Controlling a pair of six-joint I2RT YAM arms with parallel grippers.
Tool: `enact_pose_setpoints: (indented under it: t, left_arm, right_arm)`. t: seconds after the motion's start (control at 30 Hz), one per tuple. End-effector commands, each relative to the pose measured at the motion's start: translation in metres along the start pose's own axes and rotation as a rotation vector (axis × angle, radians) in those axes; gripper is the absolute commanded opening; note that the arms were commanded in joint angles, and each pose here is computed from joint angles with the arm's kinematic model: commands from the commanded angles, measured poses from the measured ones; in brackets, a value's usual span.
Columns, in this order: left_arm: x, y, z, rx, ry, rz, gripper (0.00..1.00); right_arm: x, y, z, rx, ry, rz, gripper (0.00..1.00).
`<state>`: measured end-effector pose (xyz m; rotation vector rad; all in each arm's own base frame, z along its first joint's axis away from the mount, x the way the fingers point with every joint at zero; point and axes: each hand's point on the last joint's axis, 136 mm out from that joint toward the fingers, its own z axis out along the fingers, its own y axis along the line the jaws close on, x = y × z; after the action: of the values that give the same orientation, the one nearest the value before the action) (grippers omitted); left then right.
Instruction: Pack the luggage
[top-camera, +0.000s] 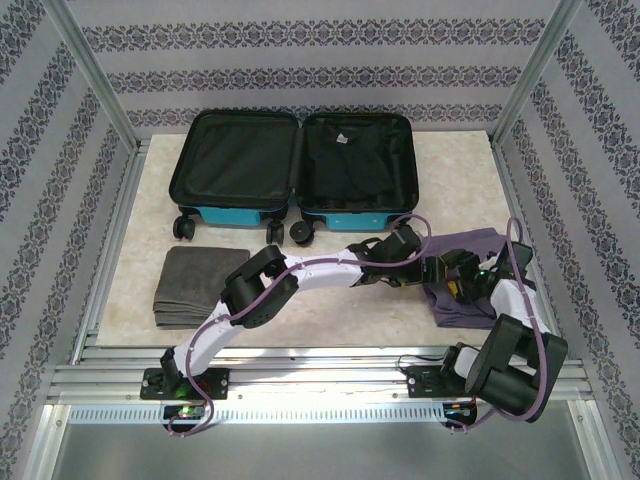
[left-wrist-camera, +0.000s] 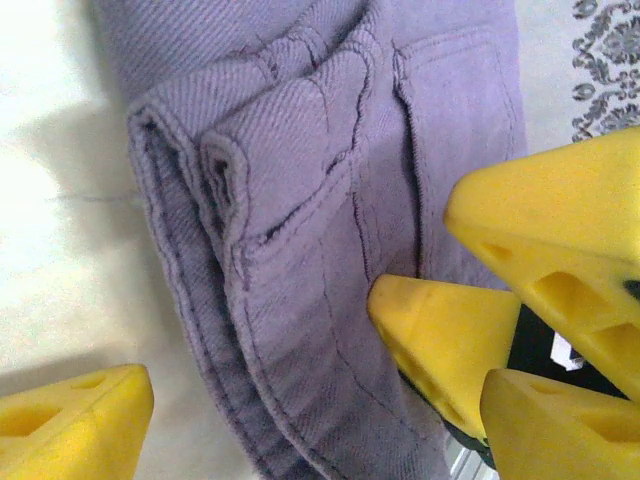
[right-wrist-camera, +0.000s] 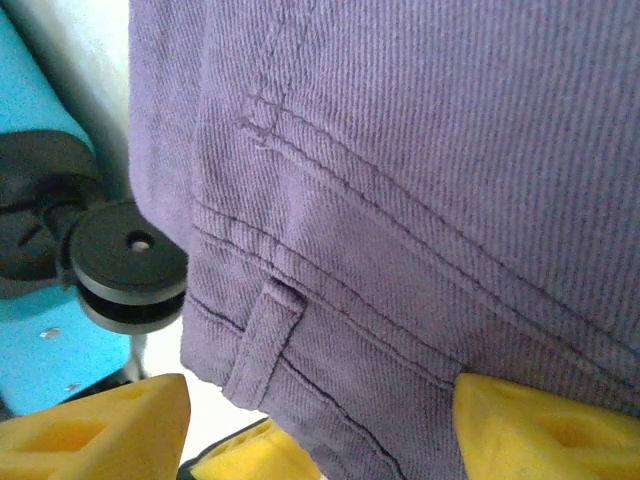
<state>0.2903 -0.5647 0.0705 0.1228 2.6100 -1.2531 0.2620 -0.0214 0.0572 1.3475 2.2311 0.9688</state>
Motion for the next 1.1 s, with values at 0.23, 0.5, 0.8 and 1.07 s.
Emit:
enact_pose_setpoints:
  t: [0.23, 0.5, 0.8, 1.07]
  left_arm:
    - [0.006, 0.004, 0.016, -0.078, 0.002, 0.015, 0.83]
    - [0.008, 0.008, 0.019, -0.101, 0.024, 0.024, 0.82]
    - [0.015, 0.019, 0.019, -0.151, 0.063, 0.034, 0.80]
    - [0.013, 0.020, 0.024, -0.149, 0.076, 0.036, 0.83]
  right_arm:
    - [0.012, 0.038, -0.004, -0.174, 0.103, 0.037, 0.70]
    - [-0.014, 0.064, -0.052, -0.057, -0.071, -0.206, 0.70]
    - [-0.027, 0.028, -0.063, 0.093, -0.126, -0.191, 0.71]
    - [-0.013, -0.014, -0.043, 0.086, -0.080, -0.053, 0.71]
